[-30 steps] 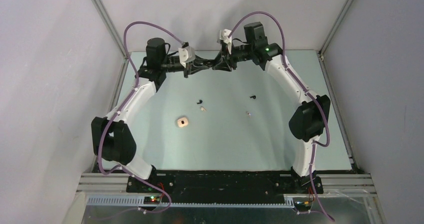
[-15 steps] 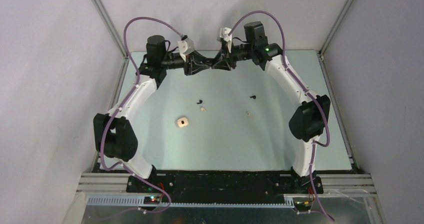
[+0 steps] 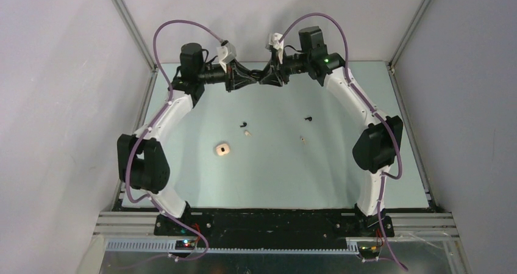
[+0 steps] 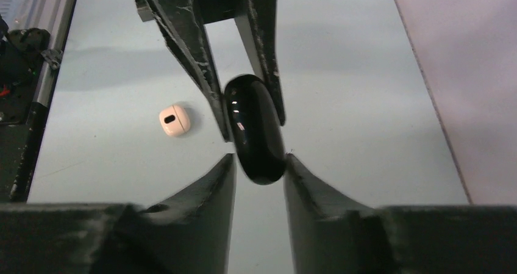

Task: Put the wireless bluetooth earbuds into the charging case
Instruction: Pass from the right arm to the left, then open the charging case at the center of the board.

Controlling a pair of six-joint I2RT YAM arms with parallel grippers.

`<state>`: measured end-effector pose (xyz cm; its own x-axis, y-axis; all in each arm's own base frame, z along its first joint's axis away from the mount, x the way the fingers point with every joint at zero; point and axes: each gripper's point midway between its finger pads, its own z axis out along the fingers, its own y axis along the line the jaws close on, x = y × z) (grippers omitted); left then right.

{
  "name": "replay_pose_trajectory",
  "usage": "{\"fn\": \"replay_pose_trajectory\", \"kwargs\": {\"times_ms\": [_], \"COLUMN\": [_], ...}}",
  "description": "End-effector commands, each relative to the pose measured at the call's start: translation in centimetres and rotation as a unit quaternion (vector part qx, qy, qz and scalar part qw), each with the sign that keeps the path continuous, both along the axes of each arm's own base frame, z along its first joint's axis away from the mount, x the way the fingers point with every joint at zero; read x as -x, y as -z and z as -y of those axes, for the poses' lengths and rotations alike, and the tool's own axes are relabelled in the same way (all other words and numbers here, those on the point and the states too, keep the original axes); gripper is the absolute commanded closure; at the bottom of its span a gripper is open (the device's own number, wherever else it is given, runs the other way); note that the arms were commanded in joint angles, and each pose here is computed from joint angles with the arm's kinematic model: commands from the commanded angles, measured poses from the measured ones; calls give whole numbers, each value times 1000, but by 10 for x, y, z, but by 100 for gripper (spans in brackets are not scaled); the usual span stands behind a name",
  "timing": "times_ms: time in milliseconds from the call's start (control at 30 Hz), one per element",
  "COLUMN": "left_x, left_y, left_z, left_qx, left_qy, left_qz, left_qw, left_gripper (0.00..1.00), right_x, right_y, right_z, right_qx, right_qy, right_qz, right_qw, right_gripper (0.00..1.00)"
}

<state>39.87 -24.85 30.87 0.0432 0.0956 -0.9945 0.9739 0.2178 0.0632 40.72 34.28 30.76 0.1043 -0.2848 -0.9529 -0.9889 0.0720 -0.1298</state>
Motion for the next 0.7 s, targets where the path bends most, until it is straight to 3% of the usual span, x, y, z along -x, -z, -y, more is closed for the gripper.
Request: {"fn": "replay_pose_trajectory", "kwargs": {"times_ms": [0,33,100,367,667], "left_x": [-8,-8,-6,3,0], "left_y": [-19,-19,-16,-9,-10], "left_z": [-4,-4,-6,-4,-3], "left_qx": [17,18,18,14,17], "left_qy": [-4,0,12,66,68], "left_qz": [8,8,12,58,44], "left_qw": [1000,1000,1000,996,997], "left_gripper": [97,98,100,100,100], "right_x": [15,15,13,-7,-8], "right_y": [-37,-40,-46,-38,-35], "right_z": [1,2,4,5,3], "right_qx": [-30,-36,-43,-40,-46], "right_qy": [-7,-5,-2,33,14], "right_qz": [9,-6,-25,-73,-85], "right_qw": [999,999,999,996,995], "right_gripper": [48,39,34,34,30]}}
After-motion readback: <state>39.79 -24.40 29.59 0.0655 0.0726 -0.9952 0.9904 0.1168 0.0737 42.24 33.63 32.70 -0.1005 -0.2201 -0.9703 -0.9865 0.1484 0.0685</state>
